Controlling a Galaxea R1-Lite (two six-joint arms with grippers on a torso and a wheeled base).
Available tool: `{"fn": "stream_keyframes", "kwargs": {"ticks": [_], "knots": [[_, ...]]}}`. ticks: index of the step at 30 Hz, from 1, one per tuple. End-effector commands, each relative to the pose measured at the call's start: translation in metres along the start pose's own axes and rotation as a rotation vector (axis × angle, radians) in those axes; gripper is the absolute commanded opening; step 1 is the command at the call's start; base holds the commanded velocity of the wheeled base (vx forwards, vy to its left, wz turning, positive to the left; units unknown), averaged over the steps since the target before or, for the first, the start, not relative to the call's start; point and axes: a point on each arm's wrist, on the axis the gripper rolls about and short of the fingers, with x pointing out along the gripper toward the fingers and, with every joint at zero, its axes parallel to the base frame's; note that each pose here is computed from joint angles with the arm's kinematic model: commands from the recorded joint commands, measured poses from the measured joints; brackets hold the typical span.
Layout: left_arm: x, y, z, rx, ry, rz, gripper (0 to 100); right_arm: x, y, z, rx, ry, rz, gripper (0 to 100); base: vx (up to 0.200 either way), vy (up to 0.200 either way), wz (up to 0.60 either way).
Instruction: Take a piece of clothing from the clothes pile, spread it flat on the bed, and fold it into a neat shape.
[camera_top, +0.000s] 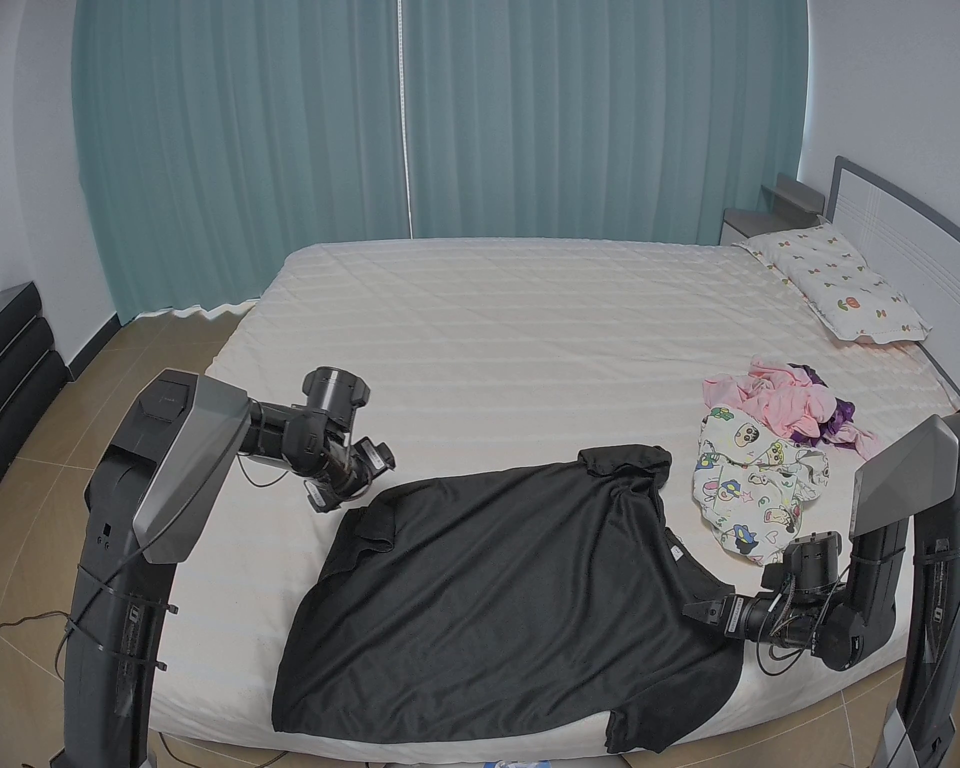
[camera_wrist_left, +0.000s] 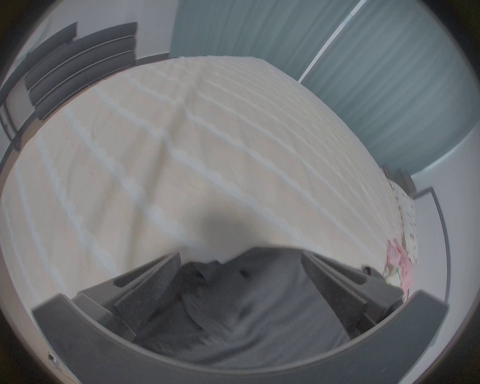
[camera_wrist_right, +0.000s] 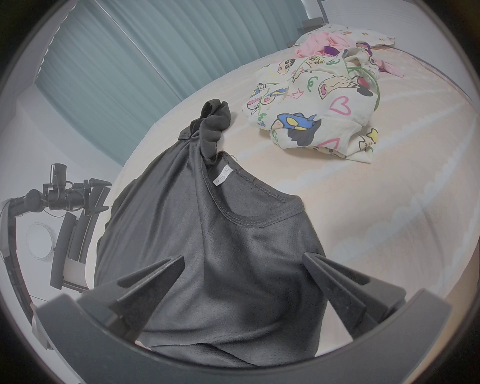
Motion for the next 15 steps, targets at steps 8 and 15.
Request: {"fn": "stream_keyframes", "kwargs": {"ticks": [8, 15], "knots": [[0.018, -0.013, -0.034, 0.102, -0.020, 0.076, 0, 0.000, 0.000, -0.001, -0.001, 0.006, -0.001, 100, 0.000, 0.000, 0.00], [0.025, -0.001, -0.034, 0.162, -0.021, 0.147, 0, 0.000, 0.000, -0.001, -0.002, 0.006, -0.001, 100, 0.000, 0.000, 0.00]]}}
